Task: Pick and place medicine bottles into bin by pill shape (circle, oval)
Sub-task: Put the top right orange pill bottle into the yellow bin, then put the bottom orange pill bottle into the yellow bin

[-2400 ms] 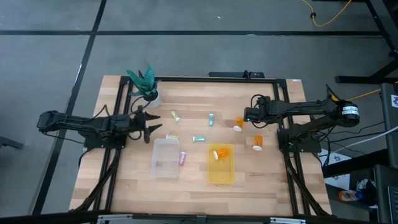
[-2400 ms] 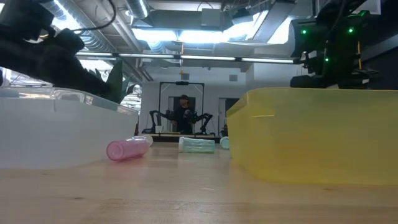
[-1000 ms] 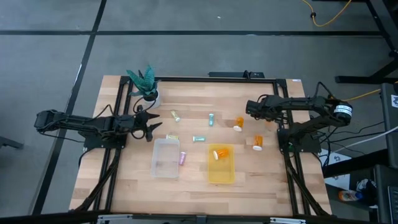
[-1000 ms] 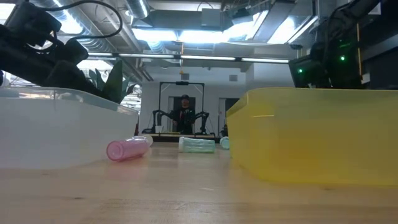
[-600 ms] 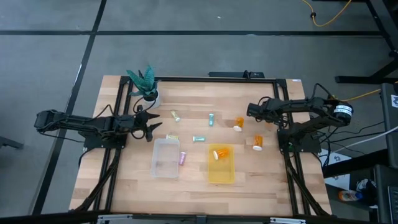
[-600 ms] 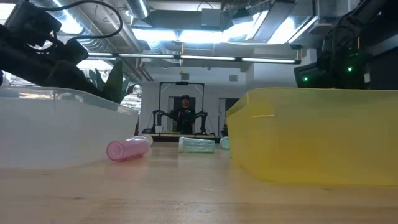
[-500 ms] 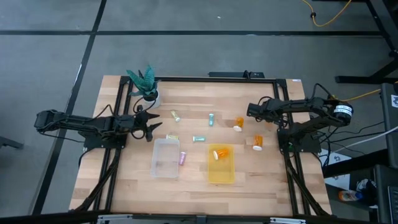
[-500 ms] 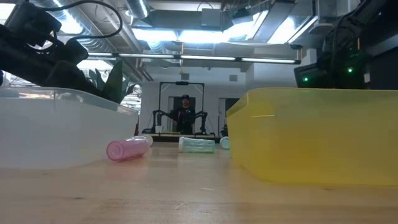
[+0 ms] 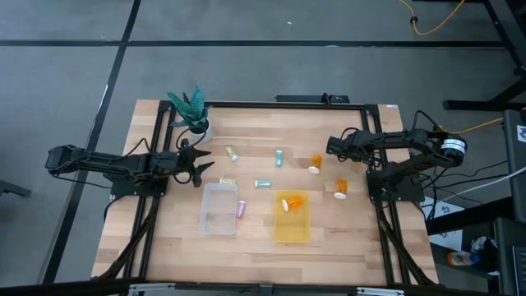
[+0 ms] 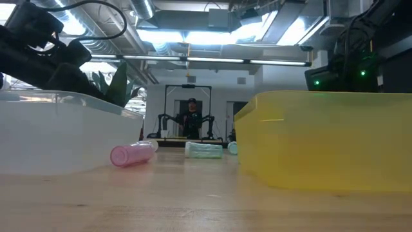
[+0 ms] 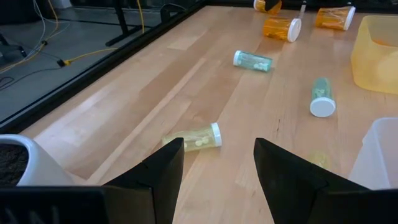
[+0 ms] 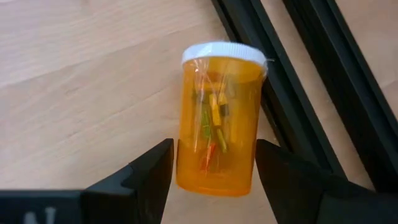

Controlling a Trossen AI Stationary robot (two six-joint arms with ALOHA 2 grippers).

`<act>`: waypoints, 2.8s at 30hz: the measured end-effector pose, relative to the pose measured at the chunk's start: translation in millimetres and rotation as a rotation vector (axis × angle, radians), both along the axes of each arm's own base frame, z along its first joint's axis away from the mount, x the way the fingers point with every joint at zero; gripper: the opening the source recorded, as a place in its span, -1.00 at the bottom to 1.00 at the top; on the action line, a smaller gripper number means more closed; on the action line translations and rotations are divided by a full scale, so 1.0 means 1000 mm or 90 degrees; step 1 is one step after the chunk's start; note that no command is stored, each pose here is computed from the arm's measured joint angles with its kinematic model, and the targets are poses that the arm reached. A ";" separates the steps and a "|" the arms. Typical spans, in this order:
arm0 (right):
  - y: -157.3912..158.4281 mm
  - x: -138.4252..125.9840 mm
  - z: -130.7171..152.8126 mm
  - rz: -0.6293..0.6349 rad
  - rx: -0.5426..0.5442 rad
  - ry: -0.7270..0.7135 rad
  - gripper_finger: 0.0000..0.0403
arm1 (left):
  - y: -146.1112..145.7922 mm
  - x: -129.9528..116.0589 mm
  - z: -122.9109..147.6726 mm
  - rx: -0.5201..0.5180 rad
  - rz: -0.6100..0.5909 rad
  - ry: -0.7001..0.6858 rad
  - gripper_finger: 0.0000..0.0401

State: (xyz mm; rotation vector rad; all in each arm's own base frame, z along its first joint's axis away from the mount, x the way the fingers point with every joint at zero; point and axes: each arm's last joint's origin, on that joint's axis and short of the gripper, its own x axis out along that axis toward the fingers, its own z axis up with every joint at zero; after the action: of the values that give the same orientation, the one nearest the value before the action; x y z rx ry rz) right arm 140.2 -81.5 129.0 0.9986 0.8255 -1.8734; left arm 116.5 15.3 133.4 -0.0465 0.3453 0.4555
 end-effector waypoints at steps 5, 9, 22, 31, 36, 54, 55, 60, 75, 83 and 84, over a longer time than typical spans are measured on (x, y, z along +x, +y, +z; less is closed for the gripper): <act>0.000 0.000 0.000 -0.002 0.006 -0.005 0.00 | 0.000 0.000 0.000 0.000 0.000 0.000 -0.05; 0.000 0.001 0.000 -0.002 -0.003 -0.007 -0.09 | 0.000 0.000 0.000 0.000 0.000 0.000 -0.05; -0.003 0.028 0.003 0.217 -0.048 -0.087 -0.12 | 0.000 0.000 0.000 0.012 -0.004 0.006 -0.05; 0.011 0.068 0.059 0.469 -0.140 -0.253 -0.07 | 0.000 0.000 0.000 0.030 -0.011 0.015 -0.05; 0.033 0.085 0.081 0.619 -0.105 -0.336 -0.09 | 0.000 0.000 0.000 0.029 -0.011 0.015 -0.05; 0.141 0.098 0.095 1.006 -0.027 -0.514 -0.06 | 0.000 0.000 0.000 0.028 -0.011 0.014 -0.05; 0.144 0.098 0.095 1.014 -0.025 -0.519 -0.06 | 0.000 0.000 0.000 0.028 -0.011 0.014 -0.05; 0.157 0.096 0.098 1.043 -0.023 -0.543 -0.05 | 0.000 0.000 0.000 0.028 -0.011 0.014 -0.05; 0.162 0.097 0.102 1.037 -0.066 -0.570 0.13 | 0.000 0.000 0.000 0.028 -0.011 0.014 -0.05; 0.162 0.097 0.102 1.039 -0.068 -0.567 0.13 | 0.000 0.000 0.000 0.028 -0.011 0.014 -0.05; 0.162 0.097 0.102 1.039 -0.068 -0.567 0.13 | 0.000 0.000 0.000 0.028 -0.011 0.014 -0.05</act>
State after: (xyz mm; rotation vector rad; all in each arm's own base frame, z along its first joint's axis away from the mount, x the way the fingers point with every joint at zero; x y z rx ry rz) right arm 237.6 80.6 231.2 0.5625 0.5784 -0.0278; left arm 116.5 15.3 133.5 0.0050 0.3568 0.4467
